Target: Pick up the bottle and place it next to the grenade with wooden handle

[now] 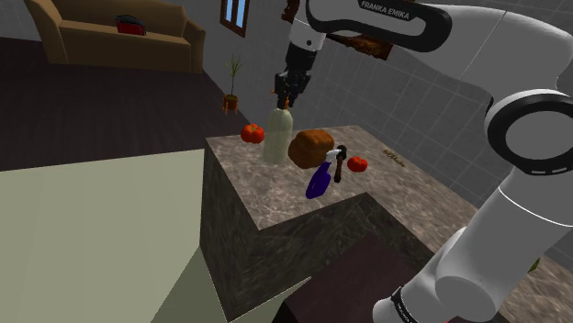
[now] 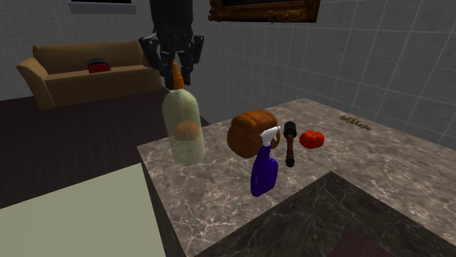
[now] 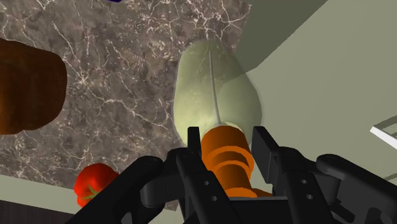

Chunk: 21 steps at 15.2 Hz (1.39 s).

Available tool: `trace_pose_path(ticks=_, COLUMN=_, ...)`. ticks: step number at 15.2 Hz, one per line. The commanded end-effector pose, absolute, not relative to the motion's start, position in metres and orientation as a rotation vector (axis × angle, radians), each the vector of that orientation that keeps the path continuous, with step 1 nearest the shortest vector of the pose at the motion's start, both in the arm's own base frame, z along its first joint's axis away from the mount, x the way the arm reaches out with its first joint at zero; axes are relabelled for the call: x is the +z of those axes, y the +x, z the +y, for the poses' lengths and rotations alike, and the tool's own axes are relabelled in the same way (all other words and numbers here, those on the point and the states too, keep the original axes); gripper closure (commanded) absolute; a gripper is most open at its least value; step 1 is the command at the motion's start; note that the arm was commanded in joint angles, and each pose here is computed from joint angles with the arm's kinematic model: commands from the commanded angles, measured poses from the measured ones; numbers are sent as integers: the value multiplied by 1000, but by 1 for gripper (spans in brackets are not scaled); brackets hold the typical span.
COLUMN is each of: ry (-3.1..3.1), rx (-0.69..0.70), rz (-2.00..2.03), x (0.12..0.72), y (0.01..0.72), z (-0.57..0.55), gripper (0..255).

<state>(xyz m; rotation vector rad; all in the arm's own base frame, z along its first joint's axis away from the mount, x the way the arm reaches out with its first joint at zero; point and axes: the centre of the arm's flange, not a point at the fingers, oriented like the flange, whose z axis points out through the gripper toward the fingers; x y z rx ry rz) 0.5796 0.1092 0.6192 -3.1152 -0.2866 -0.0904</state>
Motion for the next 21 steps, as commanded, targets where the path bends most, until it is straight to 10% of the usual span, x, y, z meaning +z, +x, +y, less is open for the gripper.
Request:
trace_pose_path(ticks=1, ry=-3115, rx=-91, rz=-287, x=630, y=580, z=108, gripper=255)
trace_pose_path(ticks=21, ry=-3115, rx=-91, rz=-287, x=714, y=574, z=84, gripper=255)
